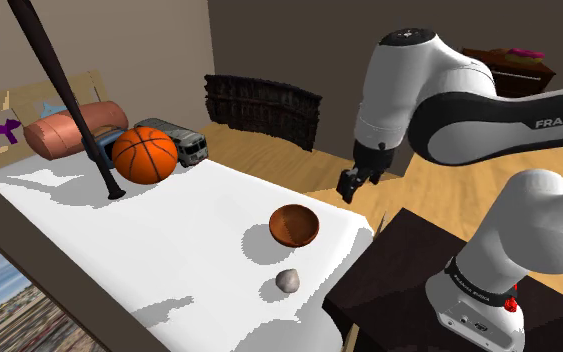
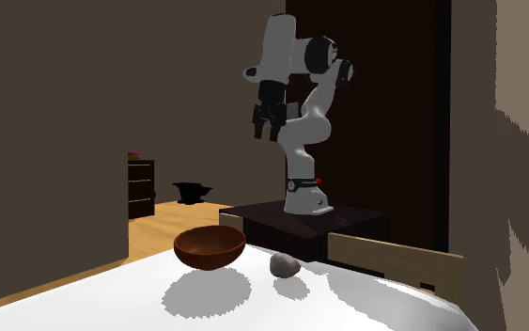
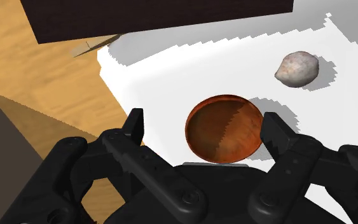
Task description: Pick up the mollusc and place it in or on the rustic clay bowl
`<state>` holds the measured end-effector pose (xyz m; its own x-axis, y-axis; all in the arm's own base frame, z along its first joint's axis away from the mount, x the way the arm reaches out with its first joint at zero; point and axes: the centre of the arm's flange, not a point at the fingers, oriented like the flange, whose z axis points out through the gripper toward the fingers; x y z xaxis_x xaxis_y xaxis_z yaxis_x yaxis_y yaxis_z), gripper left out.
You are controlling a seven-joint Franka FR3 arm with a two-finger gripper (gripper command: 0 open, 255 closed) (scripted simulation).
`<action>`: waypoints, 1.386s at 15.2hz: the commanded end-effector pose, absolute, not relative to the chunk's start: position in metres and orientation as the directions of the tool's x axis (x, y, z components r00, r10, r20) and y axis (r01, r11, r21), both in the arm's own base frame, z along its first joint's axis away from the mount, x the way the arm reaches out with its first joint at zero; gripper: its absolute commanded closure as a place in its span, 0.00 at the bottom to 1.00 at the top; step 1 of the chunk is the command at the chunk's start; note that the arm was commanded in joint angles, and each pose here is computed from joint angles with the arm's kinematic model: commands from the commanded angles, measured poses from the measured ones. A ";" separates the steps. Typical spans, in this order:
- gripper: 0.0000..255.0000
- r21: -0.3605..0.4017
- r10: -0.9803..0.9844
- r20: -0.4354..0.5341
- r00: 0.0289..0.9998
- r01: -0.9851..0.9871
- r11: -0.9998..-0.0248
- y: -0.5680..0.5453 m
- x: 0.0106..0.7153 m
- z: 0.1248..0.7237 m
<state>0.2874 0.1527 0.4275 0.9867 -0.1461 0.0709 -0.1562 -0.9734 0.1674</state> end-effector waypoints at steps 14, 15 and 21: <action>0.00 0.266 -0.194 0.143 0.970 -0.226 -0.937 0.288 0.306 0.261; 0.00 0.272 -0.197 0.148 0.969 -0.231 -0.934 0.296 0.308 0.249; 0.00 0.309 -0.212 0.178 0.961 -0.260 -0.915 0.343 0.320 0.179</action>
<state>0.3197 0.3354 0.1928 0.9629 -0.2116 0.1675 -0.2544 -0.9186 0.3025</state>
